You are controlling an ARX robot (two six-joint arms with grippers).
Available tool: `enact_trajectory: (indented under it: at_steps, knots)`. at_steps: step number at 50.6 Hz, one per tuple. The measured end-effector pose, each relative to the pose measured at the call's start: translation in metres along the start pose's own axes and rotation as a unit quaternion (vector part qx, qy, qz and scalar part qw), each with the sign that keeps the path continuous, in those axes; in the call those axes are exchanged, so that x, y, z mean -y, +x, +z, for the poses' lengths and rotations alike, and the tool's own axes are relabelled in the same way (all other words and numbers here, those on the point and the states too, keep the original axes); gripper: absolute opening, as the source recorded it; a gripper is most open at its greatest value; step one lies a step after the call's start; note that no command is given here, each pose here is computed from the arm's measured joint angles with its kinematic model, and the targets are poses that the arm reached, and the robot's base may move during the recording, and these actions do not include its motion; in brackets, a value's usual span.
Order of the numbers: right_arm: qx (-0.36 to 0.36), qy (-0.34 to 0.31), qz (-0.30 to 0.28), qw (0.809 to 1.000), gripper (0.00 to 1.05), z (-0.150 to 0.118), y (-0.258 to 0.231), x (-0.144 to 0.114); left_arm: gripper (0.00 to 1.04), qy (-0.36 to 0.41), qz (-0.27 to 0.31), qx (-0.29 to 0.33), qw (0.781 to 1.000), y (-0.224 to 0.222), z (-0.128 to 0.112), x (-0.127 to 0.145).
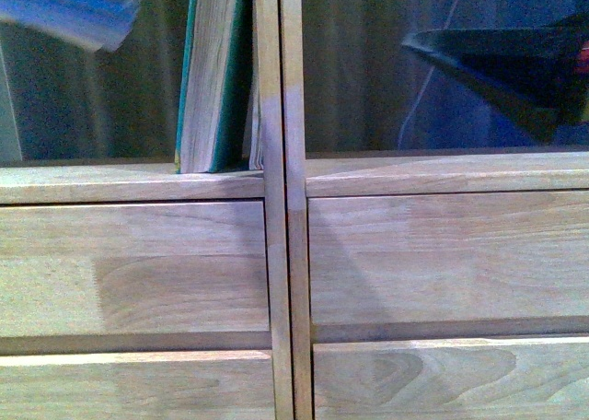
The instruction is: Organize books on shelf
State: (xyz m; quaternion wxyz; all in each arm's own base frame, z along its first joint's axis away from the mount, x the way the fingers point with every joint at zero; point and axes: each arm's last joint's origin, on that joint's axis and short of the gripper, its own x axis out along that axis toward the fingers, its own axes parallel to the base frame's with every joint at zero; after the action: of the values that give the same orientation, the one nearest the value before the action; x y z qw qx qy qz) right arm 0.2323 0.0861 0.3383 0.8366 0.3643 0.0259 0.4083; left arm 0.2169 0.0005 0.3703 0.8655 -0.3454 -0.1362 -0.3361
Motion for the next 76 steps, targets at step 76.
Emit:
enact_trajectory:
  at_steps: [76]
  knots:
    - [0.098,-0.045,-0.056,0.993,0.98,0.035,-0.085,0.019,0.31,0.472,0.096,0.017,0.876,0.171,-0.083,-0.156]
